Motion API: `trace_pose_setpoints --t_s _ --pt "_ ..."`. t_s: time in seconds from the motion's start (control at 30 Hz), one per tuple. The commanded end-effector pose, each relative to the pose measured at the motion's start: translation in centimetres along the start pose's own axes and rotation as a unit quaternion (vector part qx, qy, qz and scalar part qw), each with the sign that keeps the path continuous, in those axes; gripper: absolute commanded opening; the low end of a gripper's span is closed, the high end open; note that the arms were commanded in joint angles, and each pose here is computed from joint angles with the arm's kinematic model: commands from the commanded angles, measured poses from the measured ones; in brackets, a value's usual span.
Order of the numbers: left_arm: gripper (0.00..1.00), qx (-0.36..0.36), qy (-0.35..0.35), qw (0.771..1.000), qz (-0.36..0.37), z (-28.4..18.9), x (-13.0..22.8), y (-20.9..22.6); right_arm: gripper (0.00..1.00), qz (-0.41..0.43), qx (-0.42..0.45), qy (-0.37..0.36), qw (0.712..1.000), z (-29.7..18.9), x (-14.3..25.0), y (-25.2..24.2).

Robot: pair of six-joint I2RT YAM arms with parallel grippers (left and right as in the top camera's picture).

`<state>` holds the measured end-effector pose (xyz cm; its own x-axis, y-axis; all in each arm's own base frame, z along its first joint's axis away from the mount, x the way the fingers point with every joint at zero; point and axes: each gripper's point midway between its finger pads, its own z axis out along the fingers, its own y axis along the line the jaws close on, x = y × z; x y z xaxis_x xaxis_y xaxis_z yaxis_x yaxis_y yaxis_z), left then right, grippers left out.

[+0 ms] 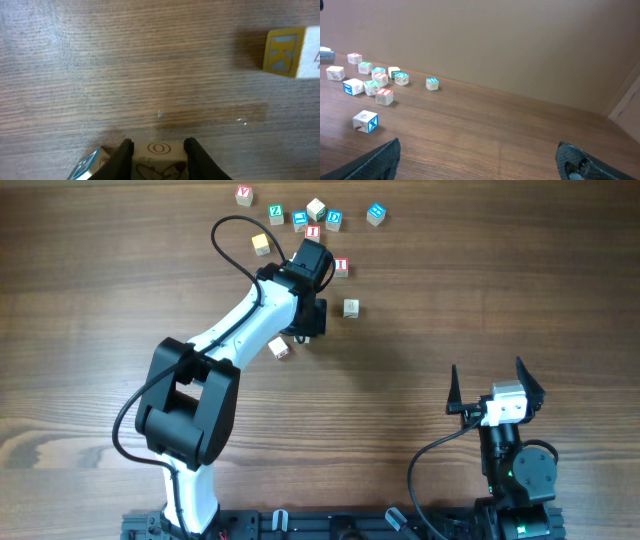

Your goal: Form a tower

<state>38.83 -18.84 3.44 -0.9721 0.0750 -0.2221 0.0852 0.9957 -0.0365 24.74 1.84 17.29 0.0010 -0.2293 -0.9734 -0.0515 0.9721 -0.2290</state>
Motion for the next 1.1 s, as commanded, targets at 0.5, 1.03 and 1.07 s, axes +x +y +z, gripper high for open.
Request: trace_pose_setpoints --t_s 0.5,1.03,1.07 --pt "0.44 0.004 -0.001 1.000 -0.004 1.32 0.74 -0.04 1.00 -0.002 -0.009 -0.005 1.000 -0.02 -0.17 0.33" --pt "0.28 -0.005 0.007 1.000 0.000 1.31 1.18 0.32 1.00 -0.003 -0.009 -0.005 1.000 -0.02 -0.17 0.33" --pt "0.28 -0.014 0.003 1.000 0.000 1.31 1.07 0.65 1.00 -0.003 -0.009 -0.005 1.000 -0.02 -0.17 0.33"
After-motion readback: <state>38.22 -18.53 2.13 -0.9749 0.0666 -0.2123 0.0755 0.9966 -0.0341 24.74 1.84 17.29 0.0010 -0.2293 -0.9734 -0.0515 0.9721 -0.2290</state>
